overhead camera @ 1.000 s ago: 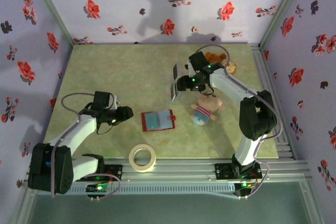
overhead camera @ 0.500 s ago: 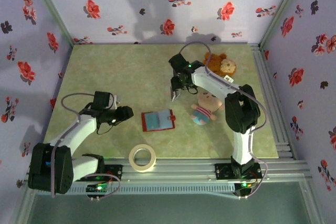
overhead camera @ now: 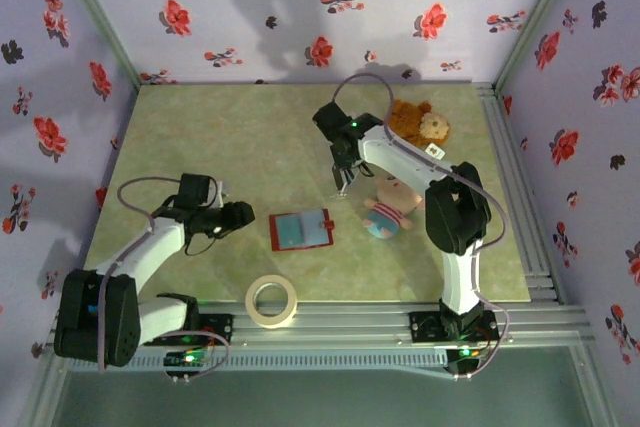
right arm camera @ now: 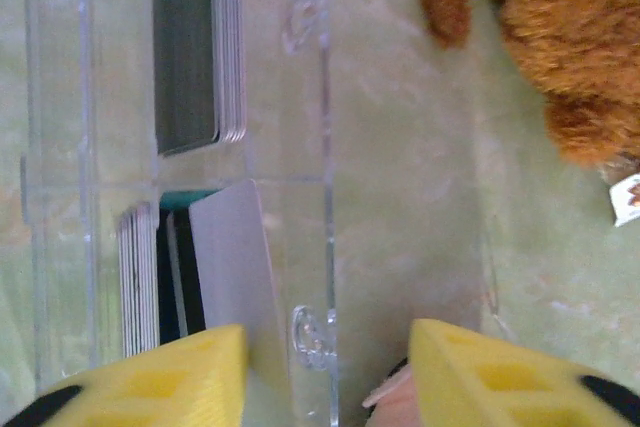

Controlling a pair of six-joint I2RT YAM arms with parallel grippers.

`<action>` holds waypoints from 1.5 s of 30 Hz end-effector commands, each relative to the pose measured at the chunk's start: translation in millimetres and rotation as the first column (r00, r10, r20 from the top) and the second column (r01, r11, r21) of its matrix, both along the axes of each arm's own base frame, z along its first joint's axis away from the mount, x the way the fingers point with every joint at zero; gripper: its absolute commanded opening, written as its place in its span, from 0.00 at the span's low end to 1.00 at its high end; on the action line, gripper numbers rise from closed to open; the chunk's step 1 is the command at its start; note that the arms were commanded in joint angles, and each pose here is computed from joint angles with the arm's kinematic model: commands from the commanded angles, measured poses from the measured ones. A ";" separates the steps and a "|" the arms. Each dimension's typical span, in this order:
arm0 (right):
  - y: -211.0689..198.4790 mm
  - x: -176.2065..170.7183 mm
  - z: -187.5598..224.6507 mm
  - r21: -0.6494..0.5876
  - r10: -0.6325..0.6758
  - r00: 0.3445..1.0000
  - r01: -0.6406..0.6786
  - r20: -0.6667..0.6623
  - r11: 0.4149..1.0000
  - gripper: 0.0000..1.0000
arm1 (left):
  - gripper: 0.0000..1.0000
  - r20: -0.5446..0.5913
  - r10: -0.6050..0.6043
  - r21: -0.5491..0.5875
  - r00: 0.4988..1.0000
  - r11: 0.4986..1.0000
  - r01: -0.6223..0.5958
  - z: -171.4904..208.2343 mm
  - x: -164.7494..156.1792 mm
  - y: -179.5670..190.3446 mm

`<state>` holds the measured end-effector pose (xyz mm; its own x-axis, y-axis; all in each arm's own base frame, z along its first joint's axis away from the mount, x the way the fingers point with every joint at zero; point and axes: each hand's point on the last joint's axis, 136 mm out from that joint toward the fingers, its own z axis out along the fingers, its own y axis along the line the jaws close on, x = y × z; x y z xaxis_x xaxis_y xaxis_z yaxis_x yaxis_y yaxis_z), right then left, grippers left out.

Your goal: Put the credit cards into the card holder

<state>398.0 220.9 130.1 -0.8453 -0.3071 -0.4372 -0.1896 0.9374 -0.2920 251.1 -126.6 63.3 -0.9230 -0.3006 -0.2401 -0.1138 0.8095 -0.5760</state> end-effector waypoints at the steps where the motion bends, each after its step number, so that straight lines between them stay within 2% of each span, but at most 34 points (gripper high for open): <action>1: -15.6 2.0 7.7 -0.117 -0.006 1.000 0.007 0.013 0.993 0.34 | 0.54 -0.017 -0.013 -0.007 1.000 1.000 0.012 -3.6 -1.8 -2.8; 6: -13.1 -0.2 0.5 -0.117 0.014 1.000 -0.016 -0.020 0.993 0.23 | 0.54 -0.022 -0.012 -0.007 1.000 1.000 0.011 -7.5 -2.2 -2.8; 11: -2.8 -6.4 -7.2 -0.058 0.037 0.997 -0.041 -0.064 0.998 0.24 | 0.54 -0.022 -0.008 -0.008 1.000 1.000 0.008 -10.7 -3.8 -2.4; 14: 1.7 -8.1 -4.3 -0.022 0.044 0.997 -0.046 -0.069 0.999 0.30 | 0.54 -0.036 -0.016 0.000 0.999 1.000 0.016 -10.6 -4.7 -2.0; 21: 13.0 -9.7 14.6 0.065 0.067 0.996 -0.064 -0.050 0.996 0.37 | 0.54 -0.039 -0.017 0.001 0.999 1.000 0.017 -12.1 -3.3 -2.5; 28: 25.3 -19.8 14.5 0.174 0.102 0.993 -0.091 -0.056 0.980 0.44 | 0.53 -0.026 -0.038 -0.055 0.999 0.998 0.036 -10.1 2.4 -12.6; 35: 25.6 -18.8 15.6 0.173 0.123 0.990 -0.110 -0.062 0.979 0.64 | 0.53 -0.027 -0.051 -0.052 0.998 0.997 0.050 -6.8 9.6 -14.8; 40: 35.5 -22.0 11.0 0.226 0.135 0.987 -0.112 -0.088 0.968 0.66 | 0.53 -0.011 -0.041 -0.056 0.999 0.998 0.040 -1.1 14.4 -15.2; 45: 25.7 -17.5 4.9 0.141 0.106 0.991 -0.095 -0.078 0.985 0.67 | 0.53 -0.005 -0.037 -0.054 0.999 0.998 0.036 0.3 17.3 -15.1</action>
